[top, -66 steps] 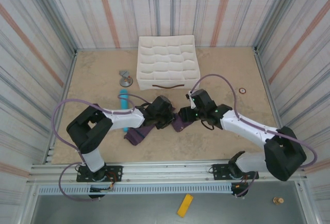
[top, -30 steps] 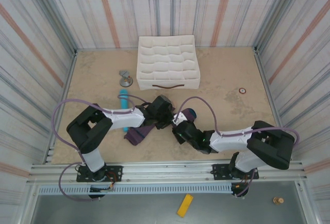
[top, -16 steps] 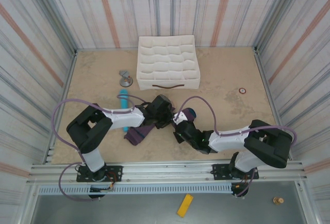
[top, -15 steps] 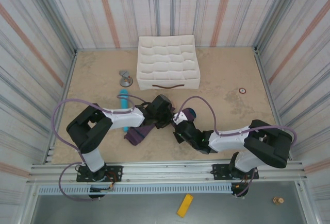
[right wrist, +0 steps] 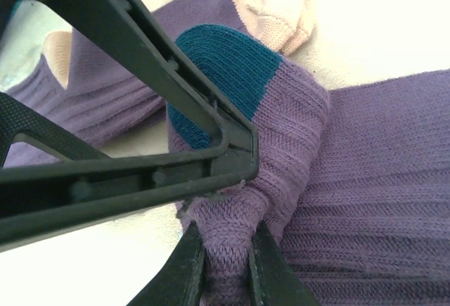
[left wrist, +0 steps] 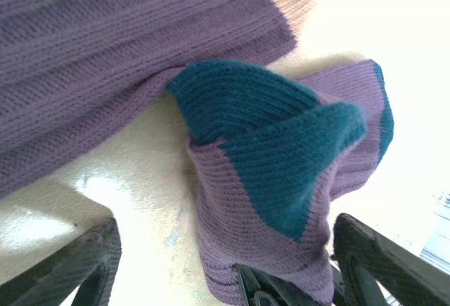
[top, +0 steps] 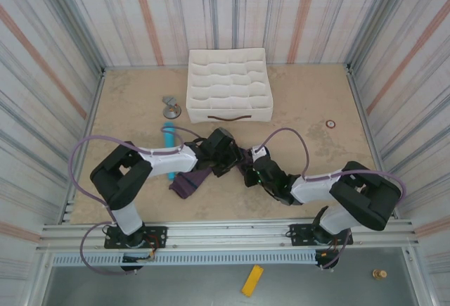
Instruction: Roll the socks
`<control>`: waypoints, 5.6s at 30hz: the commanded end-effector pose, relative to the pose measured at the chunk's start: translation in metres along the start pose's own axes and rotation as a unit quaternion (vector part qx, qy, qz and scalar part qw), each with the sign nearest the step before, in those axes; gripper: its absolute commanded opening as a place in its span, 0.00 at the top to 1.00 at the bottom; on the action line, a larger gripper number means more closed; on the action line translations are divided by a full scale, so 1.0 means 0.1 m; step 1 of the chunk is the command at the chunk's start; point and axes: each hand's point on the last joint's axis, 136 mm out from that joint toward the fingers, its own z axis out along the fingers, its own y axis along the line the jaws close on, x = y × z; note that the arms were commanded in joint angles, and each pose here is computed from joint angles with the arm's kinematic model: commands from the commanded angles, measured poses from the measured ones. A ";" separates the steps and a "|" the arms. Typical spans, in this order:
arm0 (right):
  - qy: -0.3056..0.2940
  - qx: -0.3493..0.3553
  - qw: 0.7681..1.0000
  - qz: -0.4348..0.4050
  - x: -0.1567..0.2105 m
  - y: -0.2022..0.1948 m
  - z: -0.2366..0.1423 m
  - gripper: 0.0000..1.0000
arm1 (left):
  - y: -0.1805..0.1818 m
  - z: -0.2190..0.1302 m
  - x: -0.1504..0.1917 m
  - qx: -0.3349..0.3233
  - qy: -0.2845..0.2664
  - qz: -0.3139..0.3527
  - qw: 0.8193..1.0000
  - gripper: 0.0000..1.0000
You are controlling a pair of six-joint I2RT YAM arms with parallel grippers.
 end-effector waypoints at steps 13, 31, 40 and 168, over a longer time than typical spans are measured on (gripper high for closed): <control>0.214 0.054 0.957 0.187 1.05 -0.68 -0.16 1.00 | -0.23 -0.10 -0.12 0.086 -0.017 0.056 0.995 0.19; 0.292 0.062 0.904 0.305 1.27 -0.83 -0.17 1.00 | -0.13 0.23 -0.15 0.071 -0.005 0.049 0.996 0.37; 0.303 0.055 0.893 0.329 1.28 -0.84 -0.19 1.00 | -0.14 0.38 -0.23 0.067 -0.010 0.027 0.997 0.46; 0.261 0.003 0.912 0.316 0.53 -0.71 -0.17 0.97 | -0.40 0.26 -0.14 0.058 0.067 0.107 0.990 0.37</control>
